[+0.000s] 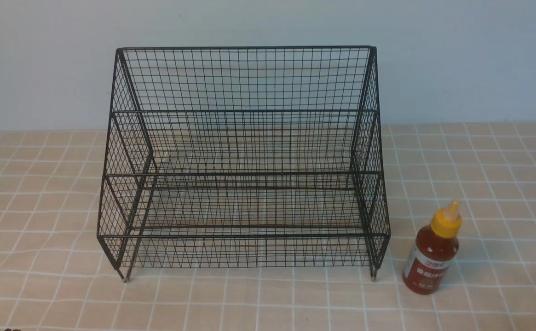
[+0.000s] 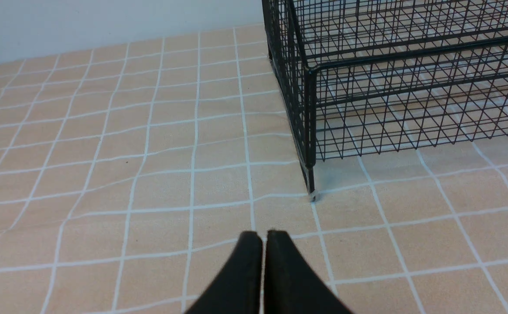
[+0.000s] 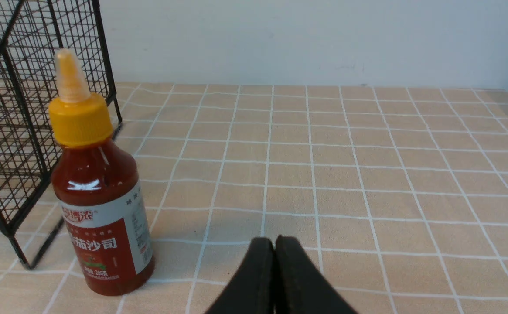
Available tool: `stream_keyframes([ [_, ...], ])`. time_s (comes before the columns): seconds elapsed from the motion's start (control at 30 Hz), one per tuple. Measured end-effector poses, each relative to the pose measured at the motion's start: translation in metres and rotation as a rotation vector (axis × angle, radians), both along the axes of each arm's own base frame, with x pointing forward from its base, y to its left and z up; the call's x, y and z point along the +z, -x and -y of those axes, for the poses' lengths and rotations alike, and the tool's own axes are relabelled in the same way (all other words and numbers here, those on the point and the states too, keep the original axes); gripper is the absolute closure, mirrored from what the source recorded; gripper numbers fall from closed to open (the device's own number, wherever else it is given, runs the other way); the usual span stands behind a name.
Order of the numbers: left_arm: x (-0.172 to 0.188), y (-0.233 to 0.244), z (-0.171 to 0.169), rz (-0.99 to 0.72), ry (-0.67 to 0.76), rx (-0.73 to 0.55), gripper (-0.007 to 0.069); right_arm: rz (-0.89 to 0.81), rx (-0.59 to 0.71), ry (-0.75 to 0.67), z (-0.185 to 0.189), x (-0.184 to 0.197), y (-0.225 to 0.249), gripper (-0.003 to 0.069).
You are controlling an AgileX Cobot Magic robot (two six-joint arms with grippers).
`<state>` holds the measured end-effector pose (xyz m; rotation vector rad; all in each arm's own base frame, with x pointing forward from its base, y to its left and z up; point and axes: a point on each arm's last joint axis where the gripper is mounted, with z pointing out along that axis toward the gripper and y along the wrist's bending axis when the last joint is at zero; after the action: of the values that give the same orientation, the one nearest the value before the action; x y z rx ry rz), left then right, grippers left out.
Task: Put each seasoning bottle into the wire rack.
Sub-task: Use the right arm to grab the condiment bottle closest to it
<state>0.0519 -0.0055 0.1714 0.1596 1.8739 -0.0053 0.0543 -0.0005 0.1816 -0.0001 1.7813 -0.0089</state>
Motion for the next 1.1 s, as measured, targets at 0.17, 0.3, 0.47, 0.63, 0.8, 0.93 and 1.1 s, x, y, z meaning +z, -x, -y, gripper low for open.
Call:
stream_keyframes([
  [0.17, 0.0, 0.0, 0.0, 0.0, 0.0, 0.0, 0.0632, 0.0, 0.0, 0.0, 0.0, 0.0, 0.0, 0.0668],
  [0.3, 0.0, 0.0, 0.0, 0.0, 0.0, 0.0, 0.0632, 0.0, 0.0, 0.0, 0.0, 0.0, 0.0, 0.0668],
  [0.47, 0.0, 0.0, 0.0, 0.0, 0.0, 0.0, 0.0632, 0.0, 0.0, 0.0, 0.0, 0.0, 0.0, 0.0668],
  [0.63, 0.0, 0.0, 0.0, 0.0, 0.0, 0.0, 0.0632, 0.0, 0.0, 0.0, 0.0, 0.0, 0.0, 0.0668],
  [0.8, 0.0, 0.0, 0.0, 0.0, 0.0, 0.0, 0.0632, 0.0, 0.001, -0.004, 0.0, 0.0, 0.0, 0.0668],
  [0.93, 0.0, 0.0, 0.0, 0.0, 0.0, 0.0, 0.0632, 0.019, 0.001, -0.045, -0.001, 0.001, -0.001, 0.0668],
  [1.1, 0.0, 0.0, 0.0, 0.0, 0.0, 0.0, 0.0632, 0.206, -0.005, -0.23, -0.002, 0.016, -0.002, 0.0668],
])
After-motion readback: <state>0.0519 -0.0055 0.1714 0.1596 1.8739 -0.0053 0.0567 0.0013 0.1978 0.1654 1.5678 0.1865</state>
